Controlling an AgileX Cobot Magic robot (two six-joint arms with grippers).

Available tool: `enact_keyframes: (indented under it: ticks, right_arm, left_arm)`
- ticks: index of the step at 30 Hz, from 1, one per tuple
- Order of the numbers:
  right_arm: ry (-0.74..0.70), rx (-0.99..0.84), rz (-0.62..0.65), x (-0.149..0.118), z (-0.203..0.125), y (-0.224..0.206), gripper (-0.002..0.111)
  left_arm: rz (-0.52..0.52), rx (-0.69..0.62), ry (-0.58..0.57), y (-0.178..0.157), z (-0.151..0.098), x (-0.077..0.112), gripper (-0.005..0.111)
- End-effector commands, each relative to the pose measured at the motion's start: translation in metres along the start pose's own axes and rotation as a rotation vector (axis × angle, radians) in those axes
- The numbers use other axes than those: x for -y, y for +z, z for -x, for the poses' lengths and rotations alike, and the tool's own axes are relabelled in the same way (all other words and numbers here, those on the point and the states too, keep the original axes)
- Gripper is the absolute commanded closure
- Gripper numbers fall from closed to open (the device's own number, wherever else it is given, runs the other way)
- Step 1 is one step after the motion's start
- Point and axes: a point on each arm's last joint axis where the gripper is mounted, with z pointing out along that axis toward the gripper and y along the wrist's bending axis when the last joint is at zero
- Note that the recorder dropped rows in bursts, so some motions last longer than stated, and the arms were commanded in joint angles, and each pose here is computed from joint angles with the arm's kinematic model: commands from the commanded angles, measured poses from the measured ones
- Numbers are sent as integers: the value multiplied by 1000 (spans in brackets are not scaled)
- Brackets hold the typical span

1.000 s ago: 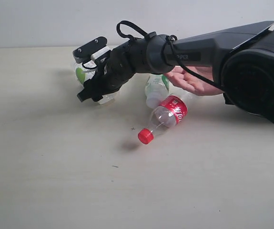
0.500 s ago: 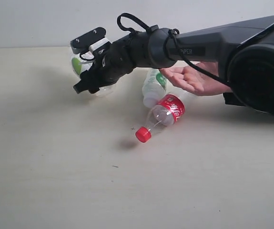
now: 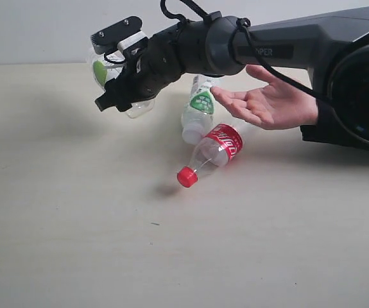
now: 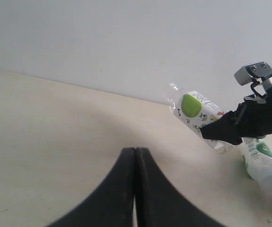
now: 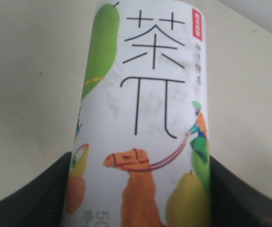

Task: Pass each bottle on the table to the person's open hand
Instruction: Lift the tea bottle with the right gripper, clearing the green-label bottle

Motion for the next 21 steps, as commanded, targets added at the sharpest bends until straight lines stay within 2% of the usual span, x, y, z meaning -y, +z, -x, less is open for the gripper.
enact_keyframes:
  ticks: [1,21]
  right_arm:
    - [-2,21,-2,1,6,-5,108]
    - [3,3,-2,1,2,-1,108]
  left_arm:
    - [-7,6,-9,0,0,0,107]
    - [-7,6,-9,0,0,0,107]
